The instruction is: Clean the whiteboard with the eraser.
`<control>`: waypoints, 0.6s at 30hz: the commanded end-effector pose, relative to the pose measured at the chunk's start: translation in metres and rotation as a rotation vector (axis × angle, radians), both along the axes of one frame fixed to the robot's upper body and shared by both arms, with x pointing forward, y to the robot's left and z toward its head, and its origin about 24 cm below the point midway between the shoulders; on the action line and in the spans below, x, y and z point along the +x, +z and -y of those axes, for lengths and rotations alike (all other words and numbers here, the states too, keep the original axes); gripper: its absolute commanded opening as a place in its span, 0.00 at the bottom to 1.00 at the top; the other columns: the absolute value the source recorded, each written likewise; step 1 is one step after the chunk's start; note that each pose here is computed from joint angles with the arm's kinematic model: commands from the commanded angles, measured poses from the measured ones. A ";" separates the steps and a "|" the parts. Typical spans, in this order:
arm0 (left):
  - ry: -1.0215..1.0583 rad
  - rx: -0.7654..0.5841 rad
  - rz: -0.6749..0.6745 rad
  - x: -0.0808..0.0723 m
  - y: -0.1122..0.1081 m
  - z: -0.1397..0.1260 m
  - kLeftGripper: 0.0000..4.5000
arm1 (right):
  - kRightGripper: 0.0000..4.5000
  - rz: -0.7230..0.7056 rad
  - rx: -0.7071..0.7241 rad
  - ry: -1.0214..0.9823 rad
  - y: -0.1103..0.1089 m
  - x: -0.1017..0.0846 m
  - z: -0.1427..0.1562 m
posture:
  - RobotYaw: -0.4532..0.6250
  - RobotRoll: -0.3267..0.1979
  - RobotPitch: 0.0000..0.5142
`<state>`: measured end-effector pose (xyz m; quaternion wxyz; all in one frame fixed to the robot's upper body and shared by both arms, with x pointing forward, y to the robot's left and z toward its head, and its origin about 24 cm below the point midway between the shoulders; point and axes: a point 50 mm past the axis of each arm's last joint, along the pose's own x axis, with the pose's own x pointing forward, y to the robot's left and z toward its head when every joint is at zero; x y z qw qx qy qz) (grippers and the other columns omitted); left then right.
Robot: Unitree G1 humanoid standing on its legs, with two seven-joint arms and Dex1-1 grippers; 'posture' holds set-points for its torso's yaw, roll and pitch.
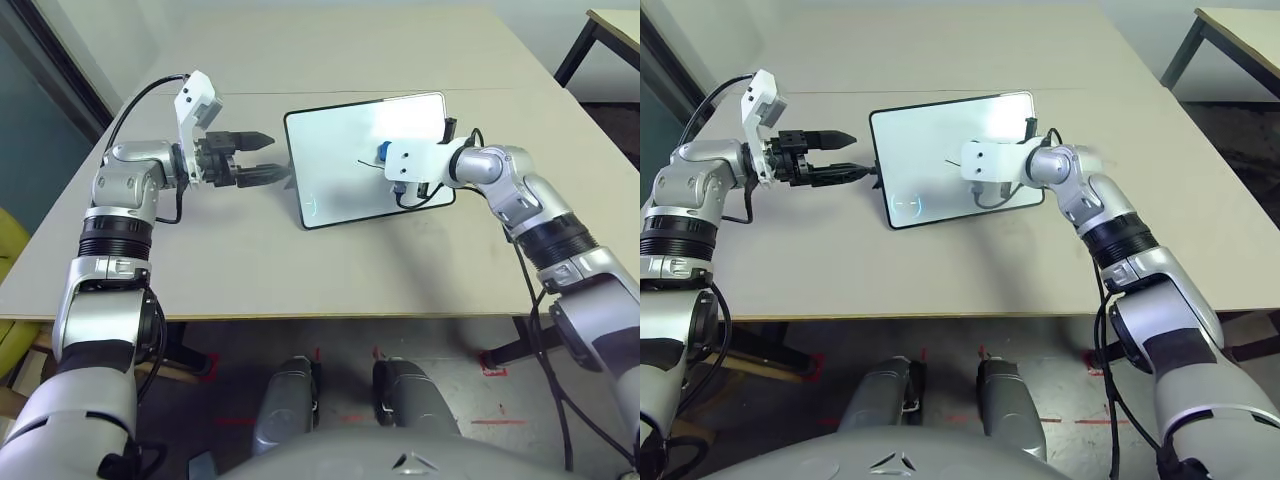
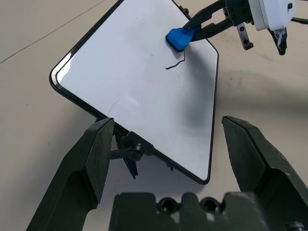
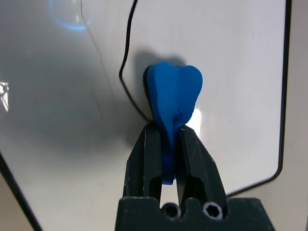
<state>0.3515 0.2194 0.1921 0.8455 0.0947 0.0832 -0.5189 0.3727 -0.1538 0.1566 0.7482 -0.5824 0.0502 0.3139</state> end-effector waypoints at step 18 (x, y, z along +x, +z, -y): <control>-0.010 0.003 0.012 0.001 0.002 0.003 1.00 | 0.04 -0.068 -0.055 -0.067 -0.018 -0.005 0.026 | 0.55 0.62 0.17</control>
